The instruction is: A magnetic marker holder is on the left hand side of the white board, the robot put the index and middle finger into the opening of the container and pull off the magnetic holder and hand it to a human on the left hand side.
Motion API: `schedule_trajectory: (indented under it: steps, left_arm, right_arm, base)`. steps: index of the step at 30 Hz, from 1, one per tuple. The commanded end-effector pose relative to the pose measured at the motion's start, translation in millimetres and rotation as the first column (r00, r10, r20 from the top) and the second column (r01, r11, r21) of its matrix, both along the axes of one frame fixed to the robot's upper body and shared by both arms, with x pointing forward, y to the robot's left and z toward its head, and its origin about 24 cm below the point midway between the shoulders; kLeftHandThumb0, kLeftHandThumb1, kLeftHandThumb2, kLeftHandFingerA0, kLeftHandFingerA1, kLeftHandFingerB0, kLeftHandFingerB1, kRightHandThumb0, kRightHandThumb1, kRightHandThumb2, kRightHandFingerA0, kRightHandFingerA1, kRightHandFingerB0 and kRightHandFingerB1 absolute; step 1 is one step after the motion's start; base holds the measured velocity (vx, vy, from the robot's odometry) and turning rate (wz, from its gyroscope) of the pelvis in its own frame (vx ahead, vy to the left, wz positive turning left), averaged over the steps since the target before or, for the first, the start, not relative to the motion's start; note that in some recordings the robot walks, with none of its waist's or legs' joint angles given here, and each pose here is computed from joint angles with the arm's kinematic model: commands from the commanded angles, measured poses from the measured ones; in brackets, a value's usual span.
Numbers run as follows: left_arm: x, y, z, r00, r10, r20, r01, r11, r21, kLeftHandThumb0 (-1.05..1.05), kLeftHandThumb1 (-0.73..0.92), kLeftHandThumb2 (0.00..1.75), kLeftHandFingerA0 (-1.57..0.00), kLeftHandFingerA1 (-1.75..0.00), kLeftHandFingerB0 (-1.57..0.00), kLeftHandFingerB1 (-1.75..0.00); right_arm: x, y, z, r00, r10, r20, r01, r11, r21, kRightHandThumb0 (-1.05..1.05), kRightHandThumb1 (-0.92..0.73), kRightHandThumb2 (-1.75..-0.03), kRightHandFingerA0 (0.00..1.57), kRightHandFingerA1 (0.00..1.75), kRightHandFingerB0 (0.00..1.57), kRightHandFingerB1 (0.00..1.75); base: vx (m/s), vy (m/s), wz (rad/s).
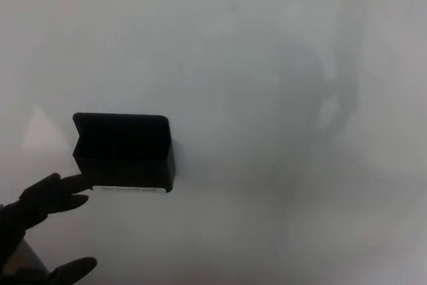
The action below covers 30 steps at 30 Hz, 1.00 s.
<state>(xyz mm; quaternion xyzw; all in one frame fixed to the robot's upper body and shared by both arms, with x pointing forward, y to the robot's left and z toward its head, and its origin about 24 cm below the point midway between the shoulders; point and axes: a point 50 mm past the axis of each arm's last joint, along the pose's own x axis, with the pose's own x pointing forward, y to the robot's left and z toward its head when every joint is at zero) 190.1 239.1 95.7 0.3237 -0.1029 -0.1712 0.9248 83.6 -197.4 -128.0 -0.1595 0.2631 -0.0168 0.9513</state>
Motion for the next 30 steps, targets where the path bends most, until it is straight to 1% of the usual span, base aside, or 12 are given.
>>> schedule_trajectory:
  steps: [1, 3, 6, 7, 10, 14, 15, 17, 19, 26, 27, 30]
  left_arm:
    - [26, -27, 30, 0.968, -0.244, -0.058, 0.250, 0.922, 0.295, -0.66, 0.43, 0.81, -0.41, -0.49, -0.27, -0.40]
    - [32, -30, 33, 0.964, -0.258, -0.069, 0.267, 0.909, 0.321, -0.61, 0.40, 0.81, -0.41, -0.51, -0.26, -0.42]
    - [35, -32, 34, 0.962, -0.263, -0.077, 0.274, 0.903, 0.331, -0.61, 0.40, 0.81, -0.41, -0.51, -0.26, -0.42]
    - [41, -35, 37, 0.957, -0.276, -0.092, 0.291, 0.891, 0.349, -0.66, 0.47, 0.59, -0.42, -0.37, -0.36, -0.33]
    - [47, -39, 42, 0.952, -0.286, -0.106, 0.305, 0.876, 0.373, -0.66, 0.48, 0.59, -0.41, -0.37, -0.34, -0.33]
    - [52, -41, 45, 0.951, -0.286, -0.116, 0.309, 0.871, 0.381, -0.64, 0.47, 0.59, -0.42, -0.38, -0.35, -0.33]
    - [54, -41, 46, 0.952, -0.284, -0.117, 0.307, 0.870, 0.385, -0.58, 0.50, 0.56, -0.44, -0.37, -0.37, -0.32]
    - [57, -42, 48, 0.953, -0.279, -0.119, 0.303, 0.869, 0.391, -0.63, 0.48, 0.59, -0.41, -0.38, -0.34, -0.33]
    - [60, -42, 48, 0.954, -0.274, -0.123, 0.300, 0.867, 0.397, -0.65, 0.48, 0.59, -0.41, -0.38, -0.33, -0.33]
    - [77, -34, 48, 0.961, -0.232, -0.148, 0.274, 0.862, 0.426, -0.64, 0.49, 0.57, -0.39, -0.38, -0.31, -0.31]
    - [80, -33, 50, 0.964, -0.216, -0.154, 0.262, 0.862, 0.433, -0.58, 0.40, 0.81, -0.36, -0.52, -0.19, -0.41]
    - [83, -31, 52, 0.968, -0.201, -0.150, 0.247, 0.860, 0.446, -0.58, 0.40, 0.80, -0.35, -0.52, -0.19, -0.41]
  right_arm:
    - [5, -3, 10, 0.990, -0.002, 0.142, 0.010, 0.999, -0.050, -0.49, -0.69, -0.61, 0.71, 0.50, 0.42, 0.39]
    - [5, -3, 10, 0.990, 0.000, 0.144, 0.008, 0.998, -0.055, -0.48, -0.70, -0.61, 0.72, 0.50, 0.45, 0.39]
    - [5, -3, 10, 0.990, -0.004, 0.144, 0.012, 0.998, -0.057, -0.48, -0.70, -0.61, 0.72, 0.50, 0.45, 0.39]
    - [4, -3, 10, 0.989, -0.003, 0.149, 0.012, 0.998, -0.060, -0.48, -0.71, -0.60, 0.71, 0.50, 0.47, 0.40]
    - [5, -3, 11, 0.987, 0.001, 0.162, 0.010, 0.998, -0.066, -0.48, -0.67, -0.61, 0.71, 0.51, 0.46, 0.41]
    - [7, -2, 11, 0.985, -0.001, 0.170, 0.012, 0.998, -0.063, -0.46, -0.69, -0.59, 0.73, 0.50, 0.49, 0.40]
    - [8, -2, 11, 0.985, -0.001, 0.170, 0.012, 0.998, -0.063, -0.45, -0.69, -0.59, 0.73, 0.50, 0.51, 0.41]
    - [8, -2, 11, 0.985, 0.000, 0.171, 0.011, 0.998, -0.061, -0.48, -0.65, -0.62, 0.71, 0.52, 0.49, 0.42]
    - [8, -2, 11, 0.985, -0.001, 0.171, 0.012, 0.998, -0.062, -0.45, -0.69, -0.59, 0.73, 0.50, 0.51, 0.41]
    - [9, -2, 12, 0.984, 0.005, 0.180, 0.007, 0.998, -0.067, -0.44, -0.68, -0.60, 0.72, 0.51, 0.52, 0.42]
    - [9, -1, 12, 0.984, 0.005, 0.180, 0.007, 0.998, -0.065, -0.47, -0.65, -0.61, 0.71, 0.52, 0.50, 0.42]
    - [10, -2, 12, 0.984, 0.009, 0.180, 0.002, 0.998, -0.062, -0.46, -0.64, -0.61, 0.72, 0.52, 0.51, 0.43]
  base:
    - [0.00, 0.000, 0.00]
    - [0.00, 0.000, 0.00]
    - [0.00, 0.000, 0.00]
    - [0.00, 0.000, 0.00]
    - [0.00, 0.000, 0.00]
    - [0.00, 0.000, 0.00]
    - [0.00, 0.000, 0.00]
    - [0.00, 0.000, 0.00]
    - [0.00, 0.000, 0.00]
    - [0.00, 0.000, 0.00]
    - [0.00, 0.000, 0.00]
    - [0.00, 0.000, 0.00]
